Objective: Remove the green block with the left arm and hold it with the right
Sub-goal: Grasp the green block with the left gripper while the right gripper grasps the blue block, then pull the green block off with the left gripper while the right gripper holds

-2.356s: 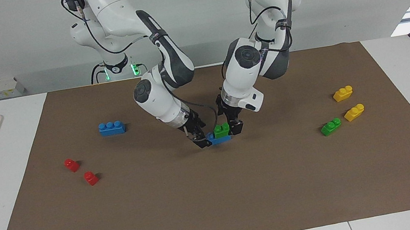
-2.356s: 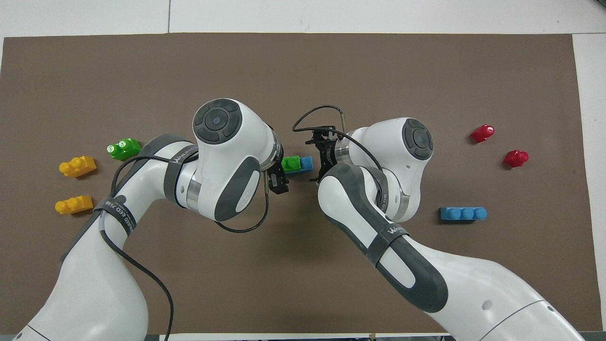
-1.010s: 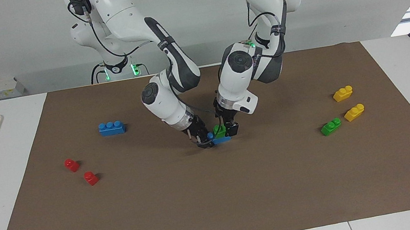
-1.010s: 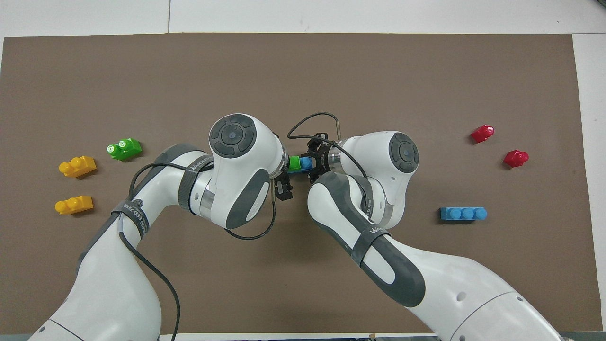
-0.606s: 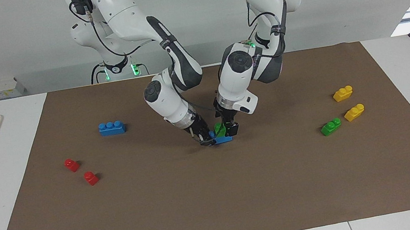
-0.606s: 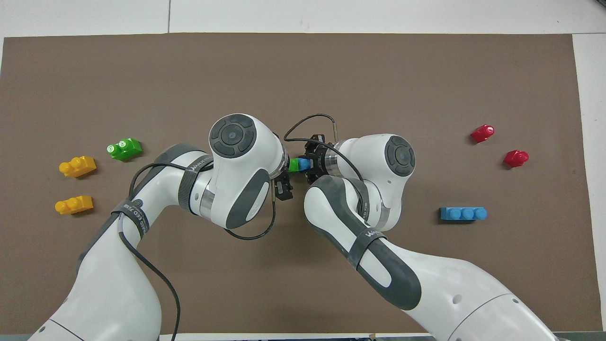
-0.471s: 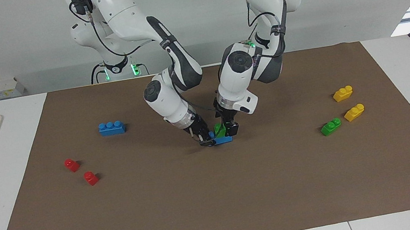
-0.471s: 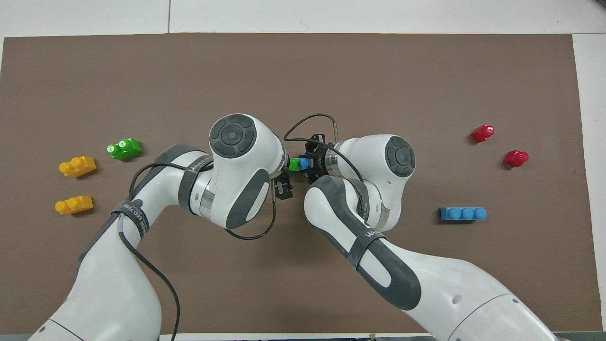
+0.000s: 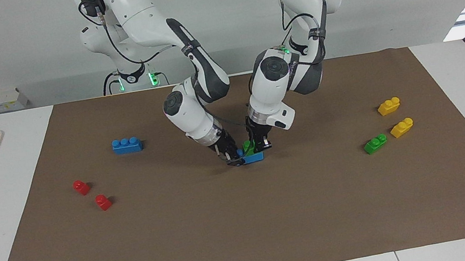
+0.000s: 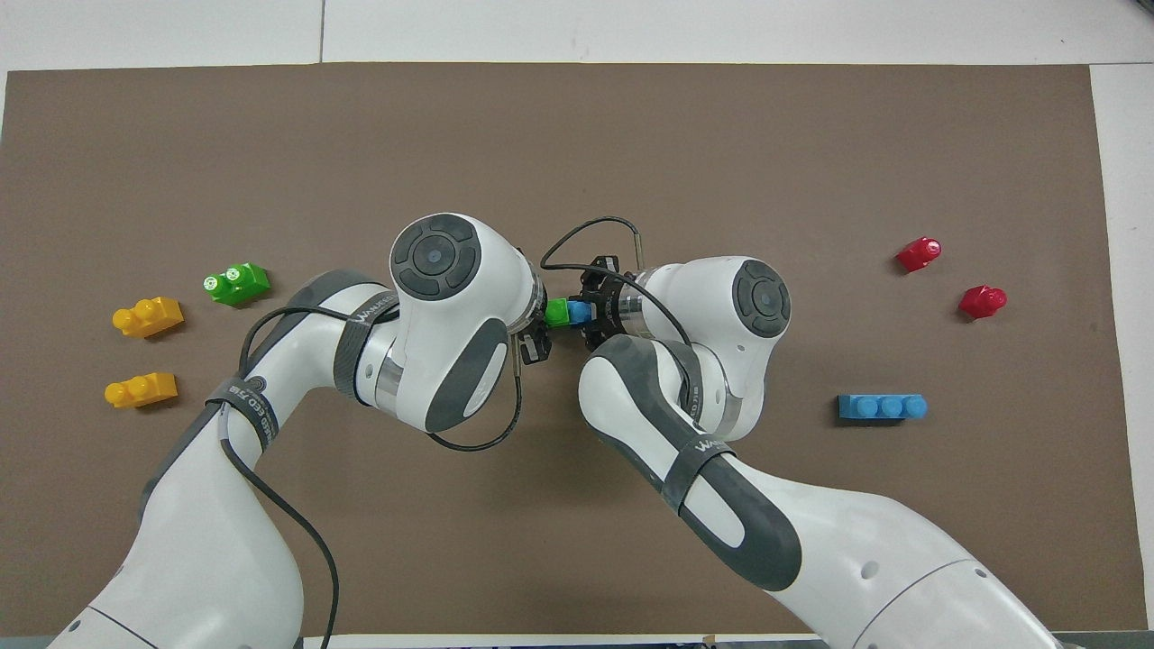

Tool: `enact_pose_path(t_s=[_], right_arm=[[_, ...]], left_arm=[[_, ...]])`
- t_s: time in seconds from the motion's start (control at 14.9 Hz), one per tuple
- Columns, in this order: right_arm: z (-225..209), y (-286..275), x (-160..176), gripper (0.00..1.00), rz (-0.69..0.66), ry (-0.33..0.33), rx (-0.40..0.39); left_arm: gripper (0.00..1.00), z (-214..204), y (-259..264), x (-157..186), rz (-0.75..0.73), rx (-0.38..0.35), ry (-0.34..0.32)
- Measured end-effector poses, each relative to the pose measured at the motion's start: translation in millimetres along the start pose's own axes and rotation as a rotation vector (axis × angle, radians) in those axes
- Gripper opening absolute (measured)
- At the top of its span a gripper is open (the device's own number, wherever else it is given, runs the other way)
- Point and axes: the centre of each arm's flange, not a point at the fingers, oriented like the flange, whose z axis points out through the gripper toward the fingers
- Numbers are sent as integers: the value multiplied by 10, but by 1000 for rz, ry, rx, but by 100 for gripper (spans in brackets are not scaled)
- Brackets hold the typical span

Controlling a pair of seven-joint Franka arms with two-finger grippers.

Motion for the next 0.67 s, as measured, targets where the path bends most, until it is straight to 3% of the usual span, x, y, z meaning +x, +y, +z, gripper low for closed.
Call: enact_pose_path(t_s=[0.34,0.67], right_arm=[[1,2,-4,34,-1,0,0],[1,1,-3,34,0,0,1]], left_arm=[[37,-64,-3,-8,1,-5,-3],[36,-419,-4,2,3,-37,-25]])
